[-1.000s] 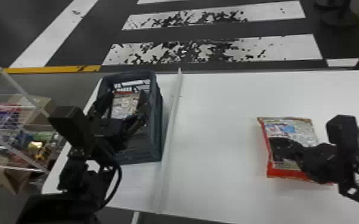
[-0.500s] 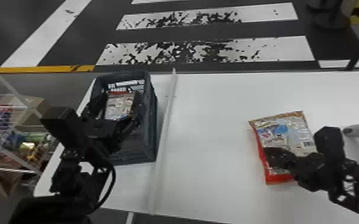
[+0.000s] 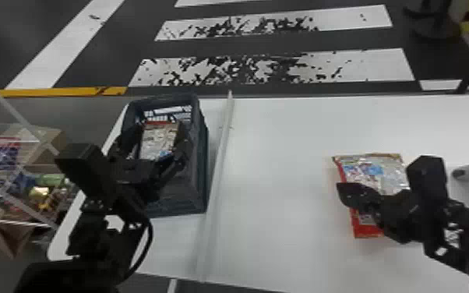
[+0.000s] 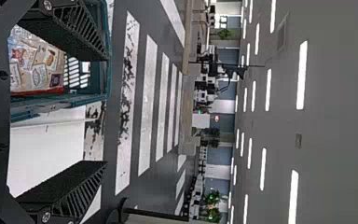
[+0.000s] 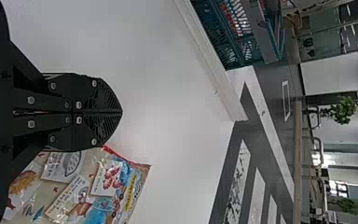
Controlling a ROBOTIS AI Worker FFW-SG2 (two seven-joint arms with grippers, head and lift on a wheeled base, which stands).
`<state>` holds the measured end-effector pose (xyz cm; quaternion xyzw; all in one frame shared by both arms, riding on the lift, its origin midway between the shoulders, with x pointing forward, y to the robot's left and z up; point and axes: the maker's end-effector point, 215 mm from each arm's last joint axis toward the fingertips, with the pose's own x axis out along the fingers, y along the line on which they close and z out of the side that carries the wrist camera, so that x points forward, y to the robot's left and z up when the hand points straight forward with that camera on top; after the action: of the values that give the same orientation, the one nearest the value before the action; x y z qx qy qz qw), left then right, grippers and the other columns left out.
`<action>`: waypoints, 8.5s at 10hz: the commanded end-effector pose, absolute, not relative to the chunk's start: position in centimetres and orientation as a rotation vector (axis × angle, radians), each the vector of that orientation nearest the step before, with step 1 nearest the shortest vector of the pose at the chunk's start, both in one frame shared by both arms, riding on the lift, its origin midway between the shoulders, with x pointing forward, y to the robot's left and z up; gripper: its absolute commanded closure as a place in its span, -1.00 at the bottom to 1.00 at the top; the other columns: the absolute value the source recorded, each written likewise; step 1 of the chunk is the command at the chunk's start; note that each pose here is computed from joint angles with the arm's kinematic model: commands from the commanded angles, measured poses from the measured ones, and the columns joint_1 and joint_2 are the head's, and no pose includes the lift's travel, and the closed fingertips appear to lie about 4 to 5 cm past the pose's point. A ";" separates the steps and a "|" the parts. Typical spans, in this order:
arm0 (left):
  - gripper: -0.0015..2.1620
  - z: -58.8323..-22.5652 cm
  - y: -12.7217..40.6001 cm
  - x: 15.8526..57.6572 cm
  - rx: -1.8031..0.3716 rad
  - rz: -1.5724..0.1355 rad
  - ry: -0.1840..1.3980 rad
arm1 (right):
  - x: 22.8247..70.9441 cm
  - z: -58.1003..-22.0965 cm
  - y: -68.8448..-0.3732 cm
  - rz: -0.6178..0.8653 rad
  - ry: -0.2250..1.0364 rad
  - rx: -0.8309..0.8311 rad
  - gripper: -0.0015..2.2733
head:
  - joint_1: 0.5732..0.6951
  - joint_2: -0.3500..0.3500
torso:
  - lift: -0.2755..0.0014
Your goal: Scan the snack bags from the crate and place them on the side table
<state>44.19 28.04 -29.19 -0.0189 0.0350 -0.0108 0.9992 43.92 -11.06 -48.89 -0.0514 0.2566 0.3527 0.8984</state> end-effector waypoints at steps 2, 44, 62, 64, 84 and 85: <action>-0.92 -29.2 28.0 44.1 -0.040 -0.020 0.071 | 45.2 -50.4 -10.2 0.736 0.564 -0.135 0.73 | 1.00 0.62 | 0.31; -0.92 -30.1 23.6 43.3 -0.033 -0.078 0.143 | 42.2 -49.6 -38.1 0.220 0.738 -0.020 0.86 | 1.00 -0.59 | 0.31; -0.92 -30.6 23.5 43.5 -0.037 -0.080 0.150 | 38.5 -48.4 -29.5 0.346 0.845 0.050 0.86 | 1.00 -0.21 | 0.31; -0.92 -30.6 23.5 43.3 -0.038 -0.081 0.150 | 39.3 -47.7 -31.5 0.304 0.814 0.047 0.86 | 1.00 -0.25 | 0.31; -0.91 -30.1 22.8 42.3 -0.040 -0.095 0.149 | 43.8 -51.7 -42.4 0.100 0.714 0.006 -0.97 | 1.00 -0.71 | 0.31; -0.91 -30.0 22.8 42.3 -0.040 -0.095 0.147 | 43.3 -50.4 -42.1 0.103 0.686 0.046 -0.95 | 1.00 -0.72 | 0.31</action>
<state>42.26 22.80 -30.07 -0.0189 0.0741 -0.0481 0.9959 43.64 -42.19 -51.23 0.0119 0.3439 0.0501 0.9376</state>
